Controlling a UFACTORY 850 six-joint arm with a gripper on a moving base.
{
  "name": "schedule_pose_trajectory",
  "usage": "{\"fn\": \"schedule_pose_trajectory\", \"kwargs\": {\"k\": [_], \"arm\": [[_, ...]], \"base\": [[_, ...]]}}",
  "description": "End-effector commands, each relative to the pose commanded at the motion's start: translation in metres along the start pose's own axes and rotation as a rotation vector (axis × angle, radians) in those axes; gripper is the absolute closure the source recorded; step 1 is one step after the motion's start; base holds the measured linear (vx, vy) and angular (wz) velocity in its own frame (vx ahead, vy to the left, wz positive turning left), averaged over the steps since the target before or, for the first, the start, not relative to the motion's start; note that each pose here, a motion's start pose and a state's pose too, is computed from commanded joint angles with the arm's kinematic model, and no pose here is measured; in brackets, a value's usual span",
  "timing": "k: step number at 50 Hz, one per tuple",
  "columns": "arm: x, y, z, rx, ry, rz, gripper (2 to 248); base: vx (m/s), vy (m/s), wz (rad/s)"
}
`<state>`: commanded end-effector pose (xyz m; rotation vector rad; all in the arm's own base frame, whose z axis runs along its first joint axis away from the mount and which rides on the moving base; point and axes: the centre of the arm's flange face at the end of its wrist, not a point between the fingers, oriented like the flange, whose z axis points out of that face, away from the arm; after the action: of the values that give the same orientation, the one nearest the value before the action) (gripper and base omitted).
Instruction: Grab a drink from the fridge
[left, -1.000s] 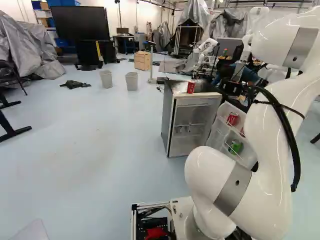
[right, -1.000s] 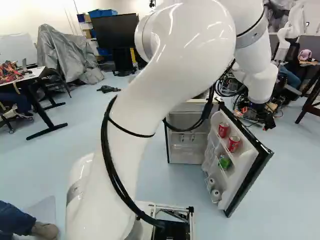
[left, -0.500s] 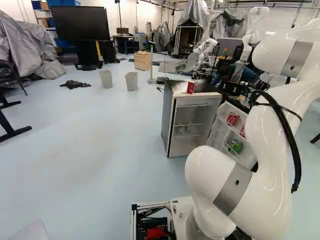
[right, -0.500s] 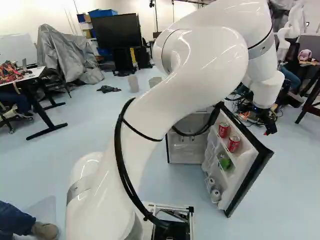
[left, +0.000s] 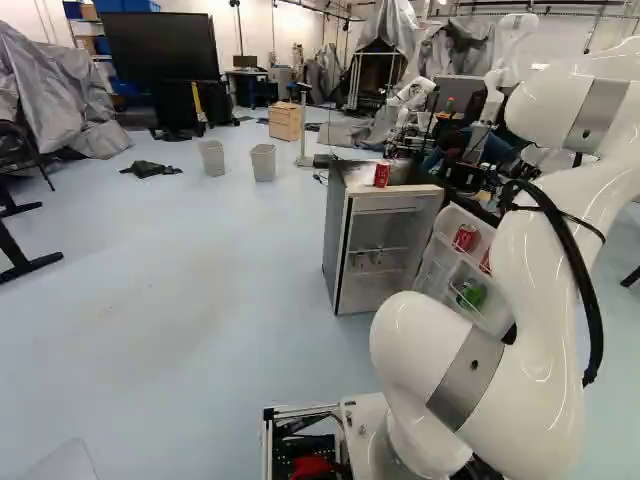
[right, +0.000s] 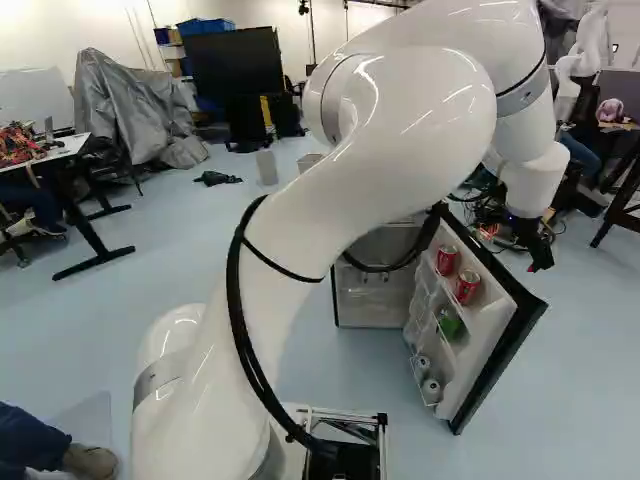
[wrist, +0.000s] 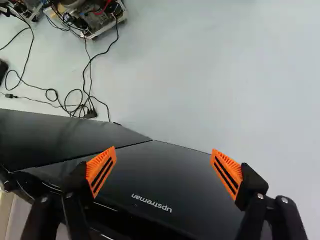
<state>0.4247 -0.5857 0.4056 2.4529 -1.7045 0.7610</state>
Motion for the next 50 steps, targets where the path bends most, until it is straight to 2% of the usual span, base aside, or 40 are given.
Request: {"fn": "schedule_pose_trajectory", "kwargs": {"k": [50], "arm": [[-0.033, 0.011, -0.023, -0.015, -0.043, 0.010, 3]], "base": [[0.000, 0.000, 0.000]]}}
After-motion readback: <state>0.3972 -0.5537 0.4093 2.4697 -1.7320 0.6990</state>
